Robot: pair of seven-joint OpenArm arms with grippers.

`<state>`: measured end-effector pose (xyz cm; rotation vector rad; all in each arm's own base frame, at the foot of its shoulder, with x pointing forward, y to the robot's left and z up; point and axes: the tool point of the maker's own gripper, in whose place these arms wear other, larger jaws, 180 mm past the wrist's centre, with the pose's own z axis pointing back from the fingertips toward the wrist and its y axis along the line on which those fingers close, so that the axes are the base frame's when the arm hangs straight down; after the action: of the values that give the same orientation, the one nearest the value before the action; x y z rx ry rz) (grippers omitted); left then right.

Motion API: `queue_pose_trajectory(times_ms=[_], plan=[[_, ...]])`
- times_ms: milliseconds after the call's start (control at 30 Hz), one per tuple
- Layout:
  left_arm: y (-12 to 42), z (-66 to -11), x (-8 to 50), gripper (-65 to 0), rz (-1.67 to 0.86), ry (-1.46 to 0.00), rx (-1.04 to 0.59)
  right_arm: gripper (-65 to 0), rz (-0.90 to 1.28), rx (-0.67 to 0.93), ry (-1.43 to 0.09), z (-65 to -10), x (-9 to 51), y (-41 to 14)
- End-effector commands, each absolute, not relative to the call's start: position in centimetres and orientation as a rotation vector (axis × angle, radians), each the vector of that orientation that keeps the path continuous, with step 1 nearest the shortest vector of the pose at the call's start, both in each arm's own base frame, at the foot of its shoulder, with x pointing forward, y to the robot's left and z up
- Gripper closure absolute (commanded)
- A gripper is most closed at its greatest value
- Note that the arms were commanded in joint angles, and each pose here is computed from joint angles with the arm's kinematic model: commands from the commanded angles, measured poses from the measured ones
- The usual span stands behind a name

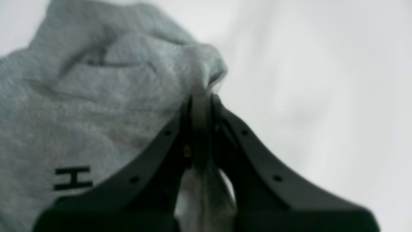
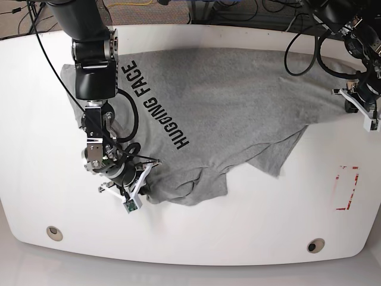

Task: Layout the t-shirt on the table in an organized manner, then fold the t-shirt properly
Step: 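Lift the shirt with both grippers and stretch it between them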

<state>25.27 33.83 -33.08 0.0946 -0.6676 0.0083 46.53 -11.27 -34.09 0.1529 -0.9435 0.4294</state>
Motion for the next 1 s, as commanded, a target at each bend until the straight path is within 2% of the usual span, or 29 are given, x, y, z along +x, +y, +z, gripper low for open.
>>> queue_pose_trajectory(times_ms=[0, 200, 467, 733, 967], plan=[[34.3, -29.5, 27.0, -0.8, -0.02, -0.76, 0.152, -0.3, 0.451, 0.134, -1.049, -29.7, 48.0, -11.1], [34.4, -26.9, 28.3, -0.7, -0.021, -0.783, 0.187, -0.3, 0.477, 0.094, -1.093, -27.0, 48.2, -11.2], [34.7, -21.4, 30.6, -0.7, -0.034, -0.928, 0.265, -0.3, 0.498, 0.036, -1.184, -22.4, 49.5, -12.3], [34.2, -14.6, 34.2, -0.6, -0.129, -1.076, 0.341, -0.3, 0.511, -0.041, -1.34, -14.3, 52.1, -13.8], [34.9, -5.5, 36.2, -0.6, -0.135, -1.28, 0.433, -0.3, 0.523, -0.143, -1.504, -5.1, 53.1, -15.5]])
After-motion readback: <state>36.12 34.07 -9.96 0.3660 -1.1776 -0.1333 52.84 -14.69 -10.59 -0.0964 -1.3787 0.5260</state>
